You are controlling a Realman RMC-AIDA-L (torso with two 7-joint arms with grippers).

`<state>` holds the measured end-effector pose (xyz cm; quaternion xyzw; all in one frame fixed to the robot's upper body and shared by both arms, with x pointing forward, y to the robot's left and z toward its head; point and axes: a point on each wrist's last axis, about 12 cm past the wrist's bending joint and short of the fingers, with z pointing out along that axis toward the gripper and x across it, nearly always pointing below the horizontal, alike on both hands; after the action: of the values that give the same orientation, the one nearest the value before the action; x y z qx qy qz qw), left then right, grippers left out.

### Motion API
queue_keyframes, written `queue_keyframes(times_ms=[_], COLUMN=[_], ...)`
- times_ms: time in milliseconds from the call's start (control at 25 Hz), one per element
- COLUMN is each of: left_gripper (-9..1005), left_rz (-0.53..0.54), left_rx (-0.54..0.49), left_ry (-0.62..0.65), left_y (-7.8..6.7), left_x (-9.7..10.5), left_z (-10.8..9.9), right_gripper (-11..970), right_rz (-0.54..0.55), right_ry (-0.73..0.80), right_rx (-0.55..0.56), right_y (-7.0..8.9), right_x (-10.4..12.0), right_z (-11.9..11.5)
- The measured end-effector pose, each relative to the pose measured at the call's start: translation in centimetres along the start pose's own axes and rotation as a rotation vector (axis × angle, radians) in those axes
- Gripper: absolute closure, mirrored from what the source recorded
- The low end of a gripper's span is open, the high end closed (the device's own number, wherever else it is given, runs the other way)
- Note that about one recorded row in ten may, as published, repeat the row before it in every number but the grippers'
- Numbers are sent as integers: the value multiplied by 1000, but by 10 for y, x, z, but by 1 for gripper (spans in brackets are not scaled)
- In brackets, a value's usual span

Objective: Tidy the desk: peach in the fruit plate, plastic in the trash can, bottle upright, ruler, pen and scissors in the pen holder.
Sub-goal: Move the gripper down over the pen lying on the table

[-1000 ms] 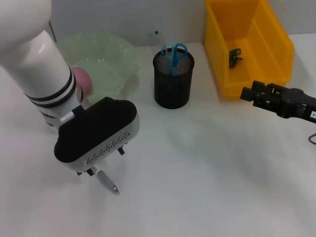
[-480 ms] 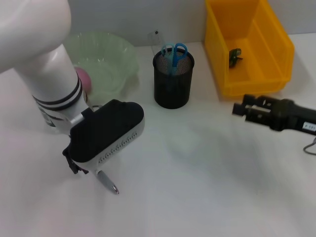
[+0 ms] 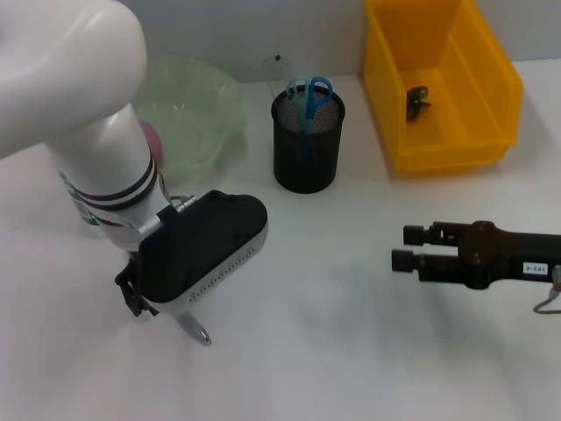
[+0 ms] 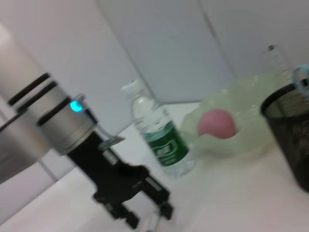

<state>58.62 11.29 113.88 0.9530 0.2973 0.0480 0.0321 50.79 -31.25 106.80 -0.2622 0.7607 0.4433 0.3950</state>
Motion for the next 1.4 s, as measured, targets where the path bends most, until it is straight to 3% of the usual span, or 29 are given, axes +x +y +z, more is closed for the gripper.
queue_keyframes(times_ms=[440, 1400], left_gripper=[231, 289], left_rz=[-22, -58], left_rx=[6, 41], left_ry=[11, 4], left_y=[3, 1], left_x=[-4, -4], left_z=[-2, 7], right_gripper=[280, 282], right_rz=[-80, -91], right_ry=[160, 147], right_rx=[-43, -43], right_y=[2, 1], right_x=[-3, -6], right_z=[8, 9])
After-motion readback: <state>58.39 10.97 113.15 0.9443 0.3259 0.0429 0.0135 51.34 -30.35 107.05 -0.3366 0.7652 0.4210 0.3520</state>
